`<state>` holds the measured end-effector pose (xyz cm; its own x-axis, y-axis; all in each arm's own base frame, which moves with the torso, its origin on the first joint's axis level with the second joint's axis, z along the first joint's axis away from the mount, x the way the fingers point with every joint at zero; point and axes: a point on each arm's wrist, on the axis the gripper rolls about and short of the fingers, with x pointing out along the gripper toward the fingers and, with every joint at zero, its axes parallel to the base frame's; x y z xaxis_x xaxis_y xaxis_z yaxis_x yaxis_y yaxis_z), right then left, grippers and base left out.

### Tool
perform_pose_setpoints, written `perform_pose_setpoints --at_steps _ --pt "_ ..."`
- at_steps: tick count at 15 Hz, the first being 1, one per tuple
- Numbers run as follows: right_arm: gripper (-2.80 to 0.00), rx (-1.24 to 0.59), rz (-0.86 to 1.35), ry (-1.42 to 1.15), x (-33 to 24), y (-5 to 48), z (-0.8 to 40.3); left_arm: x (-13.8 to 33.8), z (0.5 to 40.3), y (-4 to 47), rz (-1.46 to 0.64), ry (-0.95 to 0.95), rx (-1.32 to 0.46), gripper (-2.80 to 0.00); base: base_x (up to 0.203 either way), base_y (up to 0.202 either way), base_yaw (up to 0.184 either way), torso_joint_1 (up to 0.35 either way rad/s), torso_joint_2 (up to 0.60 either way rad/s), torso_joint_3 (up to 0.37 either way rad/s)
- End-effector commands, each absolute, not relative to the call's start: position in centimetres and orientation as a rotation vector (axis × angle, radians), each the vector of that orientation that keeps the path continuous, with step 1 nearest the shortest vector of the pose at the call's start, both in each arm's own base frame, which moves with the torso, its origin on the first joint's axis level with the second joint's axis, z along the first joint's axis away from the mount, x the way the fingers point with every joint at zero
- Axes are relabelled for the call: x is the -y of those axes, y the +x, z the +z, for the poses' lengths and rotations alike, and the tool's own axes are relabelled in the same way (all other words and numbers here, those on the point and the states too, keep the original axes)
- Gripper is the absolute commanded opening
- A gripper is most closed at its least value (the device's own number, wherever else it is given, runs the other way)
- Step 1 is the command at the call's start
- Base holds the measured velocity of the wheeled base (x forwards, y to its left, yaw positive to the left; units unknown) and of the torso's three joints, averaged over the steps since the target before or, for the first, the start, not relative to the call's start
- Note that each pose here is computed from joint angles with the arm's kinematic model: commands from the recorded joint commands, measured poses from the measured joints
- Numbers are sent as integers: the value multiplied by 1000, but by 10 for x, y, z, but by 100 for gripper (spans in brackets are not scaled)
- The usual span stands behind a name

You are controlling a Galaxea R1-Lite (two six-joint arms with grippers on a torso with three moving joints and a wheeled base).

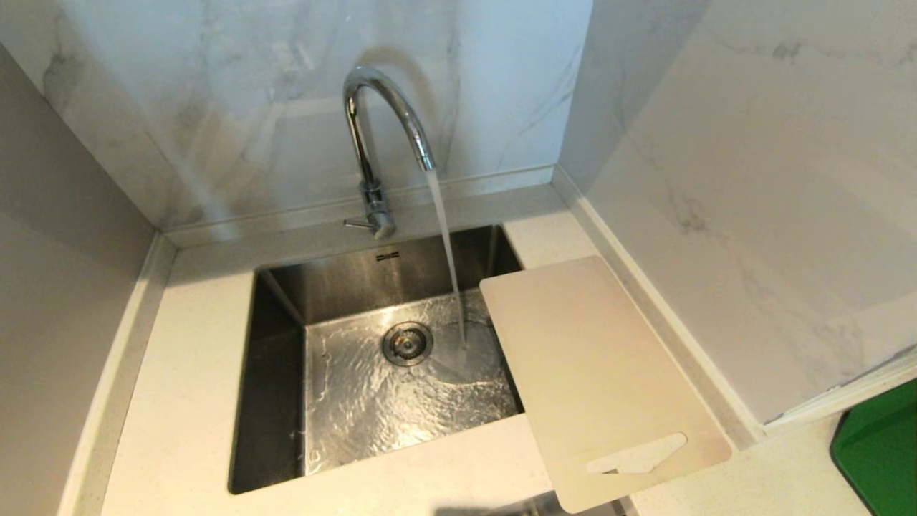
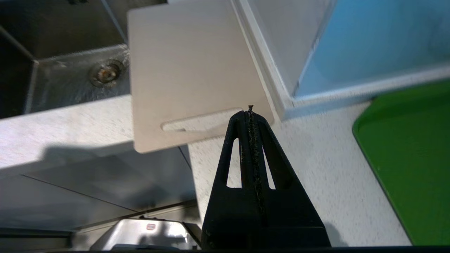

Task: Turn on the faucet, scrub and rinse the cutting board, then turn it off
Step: Pick up the cutting board

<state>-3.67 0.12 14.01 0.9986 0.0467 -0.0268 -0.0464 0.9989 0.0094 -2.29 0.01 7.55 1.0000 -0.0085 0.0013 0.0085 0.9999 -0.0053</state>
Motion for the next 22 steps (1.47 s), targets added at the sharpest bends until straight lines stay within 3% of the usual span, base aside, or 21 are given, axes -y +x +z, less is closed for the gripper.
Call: perform_pose_setpoints --at_steps 1,4,8,15,22 --pt "-280 -59 85 12 -2 -23 189 0 75 -23 -8 -6 0 -280 0 0 0 0 0 0" --pt "-280 -75 152 7 -4 -3 232 0 75 -23 -9 -6 0 -280 0 0 0 0 0 0" --pt "-280 -200 259 -19 -6 46 258 0 75 -23 -8 -8 0 -280 0 0 0 0 0 0" --pt "-280 -432 403 -124 -9 141 254 0 75 -23 -8 -8 0 -280 0 0 0 0 0 0" --pt "-280 -636 549 -429 -19 165 250 0 75 -23 -8 -8 0 -280 0 0 0 0 0 0"
